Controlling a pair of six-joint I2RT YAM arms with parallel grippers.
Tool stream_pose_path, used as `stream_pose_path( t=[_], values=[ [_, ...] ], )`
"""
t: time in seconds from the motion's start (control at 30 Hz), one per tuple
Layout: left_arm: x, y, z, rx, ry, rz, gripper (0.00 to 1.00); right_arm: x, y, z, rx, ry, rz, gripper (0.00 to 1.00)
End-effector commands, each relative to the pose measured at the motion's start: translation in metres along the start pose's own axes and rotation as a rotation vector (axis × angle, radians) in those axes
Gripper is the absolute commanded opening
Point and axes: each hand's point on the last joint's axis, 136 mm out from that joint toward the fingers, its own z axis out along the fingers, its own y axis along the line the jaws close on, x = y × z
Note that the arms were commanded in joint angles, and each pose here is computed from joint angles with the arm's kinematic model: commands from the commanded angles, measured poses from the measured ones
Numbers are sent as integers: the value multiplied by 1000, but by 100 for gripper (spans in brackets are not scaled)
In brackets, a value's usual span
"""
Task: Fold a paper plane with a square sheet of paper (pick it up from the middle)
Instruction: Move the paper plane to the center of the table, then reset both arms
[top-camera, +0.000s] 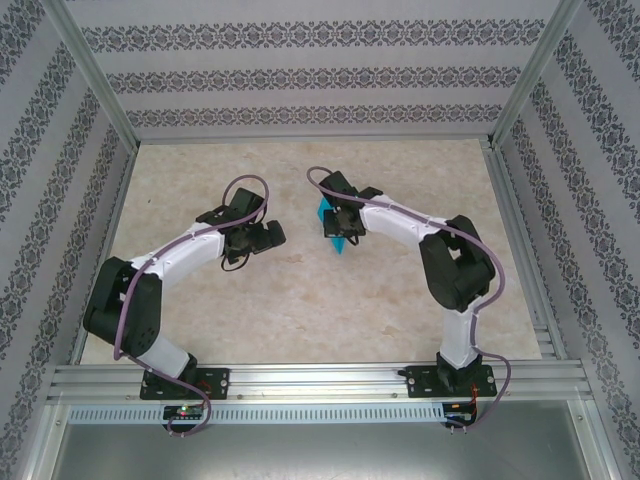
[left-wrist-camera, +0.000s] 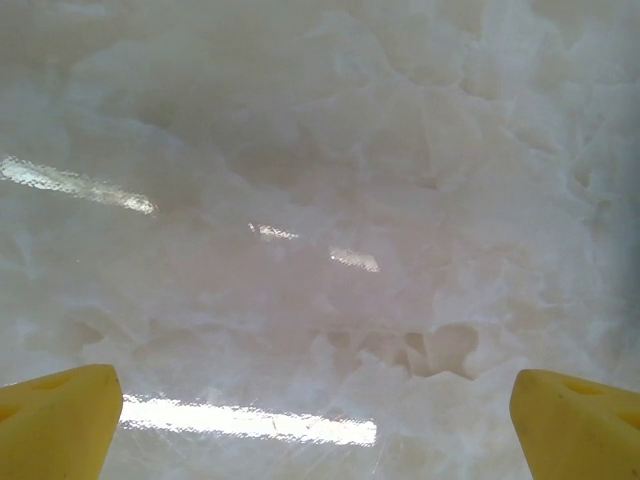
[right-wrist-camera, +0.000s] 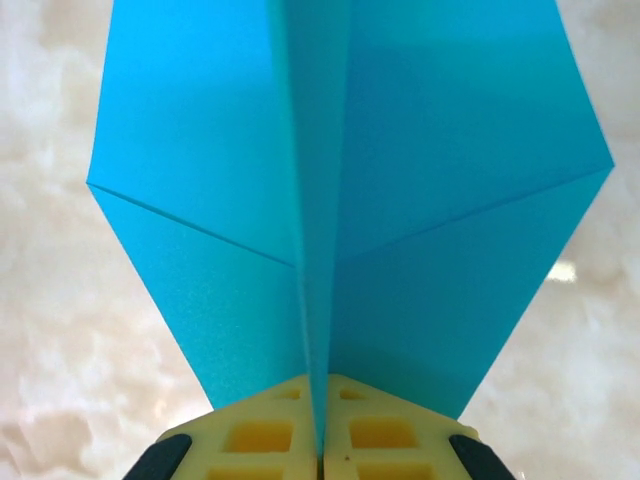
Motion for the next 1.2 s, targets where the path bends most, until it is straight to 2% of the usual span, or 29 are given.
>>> stream_pose_path(
  t=[0.0, 0.27, 0.53, 0.73, 0.83, 0.9, 1.17],
  values=[
    [1, 12, -5, -27, -5, -21, 100, -13, -1, 10, 8, 12, -42, 8],
    [2, 15, -4, -29, -3, -19, 100, -23, -6, 37, 29, 43, -41, 9],
    [1, 12, -4, -11, -5, -25, 100, -10, -14, 62, 53, 103, -9, 12],
    [-1, 11, -6, -6, -11, -31, 100, -4, -16, 67, 73, 132, 9, 13],
    [-7, 12, -10, -9, -28, -34, 100, -16, -11, 51, 68, 107, 12, 14],
    [-15, 10, -15, -12, -47, -32, 100, -30, -5, 34, 50, 68, 19, 19],
    [-66, 17, -52, -110, -205, 31, 100, -80, 6, -68, -32, -147, 59, 55]
  ],
)
